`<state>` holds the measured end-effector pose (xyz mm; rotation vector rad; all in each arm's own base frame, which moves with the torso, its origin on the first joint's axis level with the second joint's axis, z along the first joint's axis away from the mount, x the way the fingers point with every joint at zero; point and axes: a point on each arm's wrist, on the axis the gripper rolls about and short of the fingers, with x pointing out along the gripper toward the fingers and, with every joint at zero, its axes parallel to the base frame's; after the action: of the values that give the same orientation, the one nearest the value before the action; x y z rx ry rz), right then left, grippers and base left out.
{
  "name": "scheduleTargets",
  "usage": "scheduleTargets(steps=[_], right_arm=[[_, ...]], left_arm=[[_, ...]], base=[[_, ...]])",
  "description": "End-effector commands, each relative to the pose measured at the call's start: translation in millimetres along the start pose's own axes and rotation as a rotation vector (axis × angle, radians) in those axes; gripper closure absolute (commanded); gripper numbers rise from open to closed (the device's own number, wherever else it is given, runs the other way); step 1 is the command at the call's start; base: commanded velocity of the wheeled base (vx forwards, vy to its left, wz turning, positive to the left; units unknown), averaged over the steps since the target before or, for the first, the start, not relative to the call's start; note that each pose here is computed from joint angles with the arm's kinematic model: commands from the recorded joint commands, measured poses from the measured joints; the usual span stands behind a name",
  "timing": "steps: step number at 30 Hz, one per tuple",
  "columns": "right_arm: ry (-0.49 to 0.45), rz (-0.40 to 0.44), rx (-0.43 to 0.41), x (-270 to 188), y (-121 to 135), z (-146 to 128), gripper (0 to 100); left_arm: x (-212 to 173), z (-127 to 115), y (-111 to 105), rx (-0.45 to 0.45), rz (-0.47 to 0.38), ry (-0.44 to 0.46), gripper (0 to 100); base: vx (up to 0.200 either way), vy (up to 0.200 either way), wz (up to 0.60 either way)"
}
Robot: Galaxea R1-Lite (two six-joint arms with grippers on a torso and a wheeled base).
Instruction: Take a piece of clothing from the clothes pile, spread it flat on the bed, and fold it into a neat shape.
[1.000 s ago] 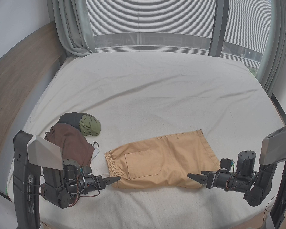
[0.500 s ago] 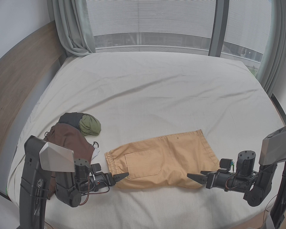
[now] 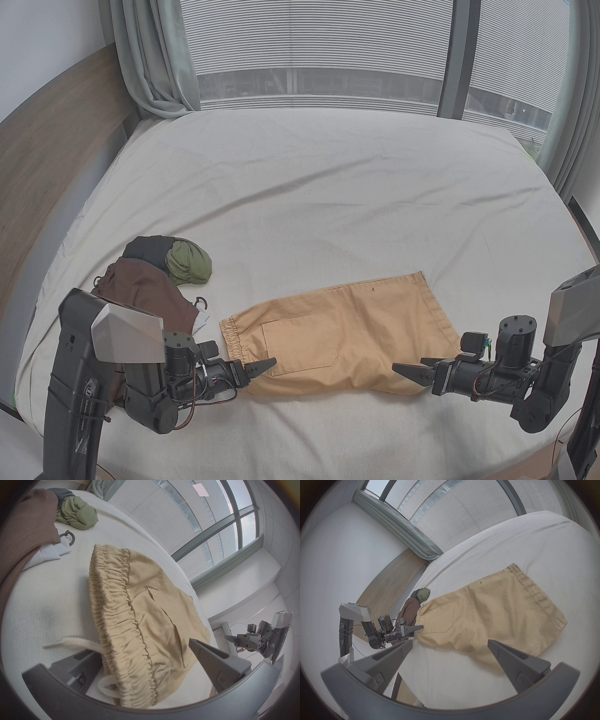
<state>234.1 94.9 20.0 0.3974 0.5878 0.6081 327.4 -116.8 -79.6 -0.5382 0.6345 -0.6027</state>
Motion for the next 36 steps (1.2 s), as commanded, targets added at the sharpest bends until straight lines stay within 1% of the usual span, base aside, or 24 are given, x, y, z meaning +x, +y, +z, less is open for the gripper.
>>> scheduleTargets(steps=[1,7,11,12,15,22,25,30,36], right_arm=[[-0.001,-0.001,0.000,0.4,-0.2,0.0,0],[-0.011,-0.009,0.003,1.5,-3.0,2.0,0],[-0.015,-0.015,0.006,1.6,-5.1,2.8,0],[-0.015,-0.015,0.006,2.0,-5.3,2.8,0],[-0.016,-0.014,0.005,1.9,-5.1,3.1,0],[-0.015,-0.015,0.006,1.6,-5.1,2.8,0],[-0.017,-0.015,0.006,1.3,-5.2,3.2,0],[-0.014,-0.017,0.006,1.8,-5.3,2.5,0],[-0.011,-0.018,0.007,2.0,-5.6,2.1,0]], left_arm=[[0.9,-2.1,0.8,-0.002,0.003,0.004,100],[-1.5,1.0,3.6,-0.005,0.007,-0.006,100],[-7.6,11.5,3.5,-0.003,0.009,-0.036,100],[-10.9,18.1,-1.6,0.006,0.001,-0.054,100],[-15.2,22.5,-8.0,0.013,-0.008,-0.062,100],[-21.0,15.0,-13.3,0.005,-0.010,-0.026,100],[-22.9,17.4,-11.8,0.003,-0.005,-0.034,100],[-35.6,21.7,-16.6,-0.009,0.000,-0.038,100],[-58.0,27.5,-19.8,-0.037,-0.024,-0.024,100]], base=[[0.000,0.000,0.00],[0.000,0.000,0.00],[0.000,0.000,0.00],[0.000,0.000,0.00],[0.000,0.000,0.00],[0.000,0.000,0.00],[0.000,0.000,0.00],[0.000,0.000,0.00],[0.000,0.000,0.00]])
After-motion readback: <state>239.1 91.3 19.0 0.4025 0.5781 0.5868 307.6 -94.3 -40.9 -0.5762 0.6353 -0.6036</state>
